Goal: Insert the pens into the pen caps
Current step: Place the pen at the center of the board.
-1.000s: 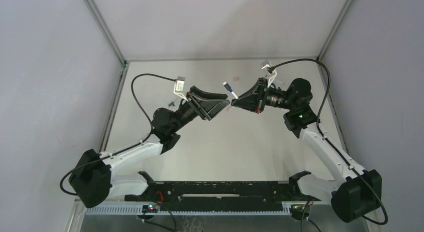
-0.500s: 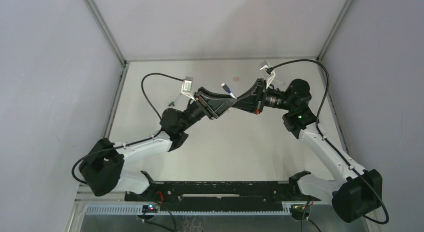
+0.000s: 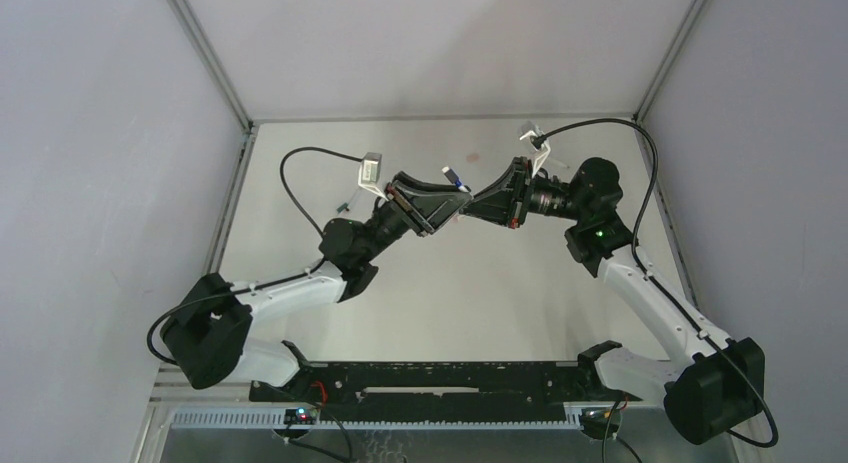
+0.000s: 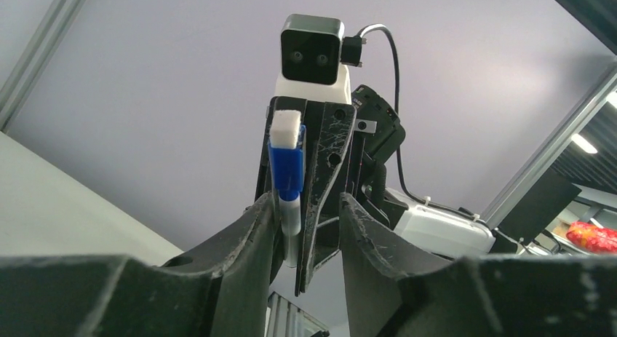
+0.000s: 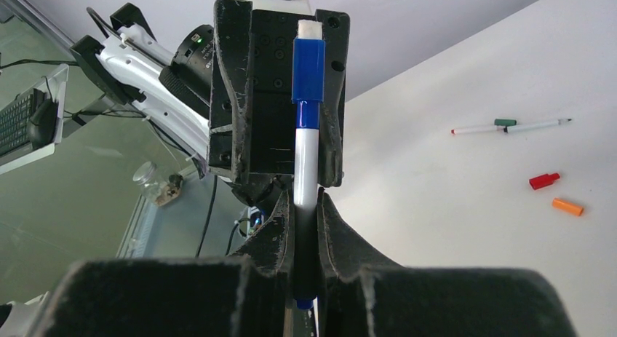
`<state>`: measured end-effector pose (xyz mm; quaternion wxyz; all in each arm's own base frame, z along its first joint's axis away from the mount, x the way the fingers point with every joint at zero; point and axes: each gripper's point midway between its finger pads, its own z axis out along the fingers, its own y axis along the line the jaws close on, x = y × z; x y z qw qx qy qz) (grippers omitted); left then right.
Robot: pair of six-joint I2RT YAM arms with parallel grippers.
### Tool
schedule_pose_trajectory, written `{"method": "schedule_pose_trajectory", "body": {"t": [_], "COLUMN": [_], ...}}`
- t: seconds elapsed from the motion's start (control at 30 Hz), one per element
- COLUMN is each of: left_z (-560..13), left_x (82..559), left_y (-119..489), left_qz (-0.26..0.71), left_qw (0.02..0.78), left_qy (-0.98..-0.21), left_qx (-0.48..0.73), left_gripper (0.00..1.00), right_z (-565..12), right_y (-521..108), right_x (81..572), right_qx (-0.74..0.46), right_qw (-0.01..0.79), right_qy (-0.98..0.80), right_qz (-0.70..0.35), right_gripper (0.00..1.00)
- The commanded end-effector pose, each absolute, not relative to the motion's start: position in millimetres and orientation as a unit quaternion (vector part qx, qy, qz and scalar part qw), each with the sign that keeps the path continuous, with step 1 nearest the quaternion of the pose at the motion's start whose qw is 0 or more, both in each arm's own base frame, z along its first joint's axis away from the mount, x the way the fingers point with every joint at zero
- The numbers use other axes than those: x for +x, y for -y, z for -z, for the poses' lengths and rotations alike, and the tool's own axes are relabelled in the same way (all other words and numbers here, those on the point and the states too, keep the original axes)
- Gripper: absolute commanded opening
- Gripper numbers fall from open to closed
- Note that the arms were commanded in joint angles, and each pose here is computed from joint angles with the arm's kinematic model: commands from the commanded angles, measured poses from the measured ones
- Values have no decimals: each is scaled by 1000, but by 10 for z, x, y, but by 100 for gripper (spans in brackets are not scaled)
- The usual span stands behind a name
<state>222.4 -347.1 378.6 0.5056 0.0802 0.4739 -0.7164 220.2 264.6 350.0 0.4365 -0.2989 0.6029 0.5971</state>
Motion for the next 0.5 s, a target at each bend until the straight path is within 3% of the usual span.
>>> {"method": "schedule_pose_trajectory", "body": {"t": [0.0, 0.13, 0.3, 0.43, 0.47], "left_z": [-4120, -4109, -4092, -4085, -4070], "left_x": [2158, 2146, 2142, 2149, 2151], "left_y": [3423, 3458, 3498, 3478, 3472], "left_qz": [733, 735, 737, 733, 731], "left_qw": [522, 515, 508, 513, 516], "left_qy": [-429, -431, -435, -435, -437], "left_qx": [84, 92, 98, 96, 96], "left_gripper": [42, 32, 1, 0, 0], "right_z": [-3537, -3538, -3534, -3516, -3508], "right_y": [-2648, -2651, -2657, -2656, -2656], "right_x": [2172, 2166, 2157, 2153, 2151], "right_qx": [-309, -310, -312, -315, -317], "right_qw": [450, 450, 449, 448, 448], "right_qy": [-593, -592, -592, -592, -593], "right_qz": [-592, -592, -592, -591, -590], "right_gripper": [0, 0, 0, 1, 9]}}
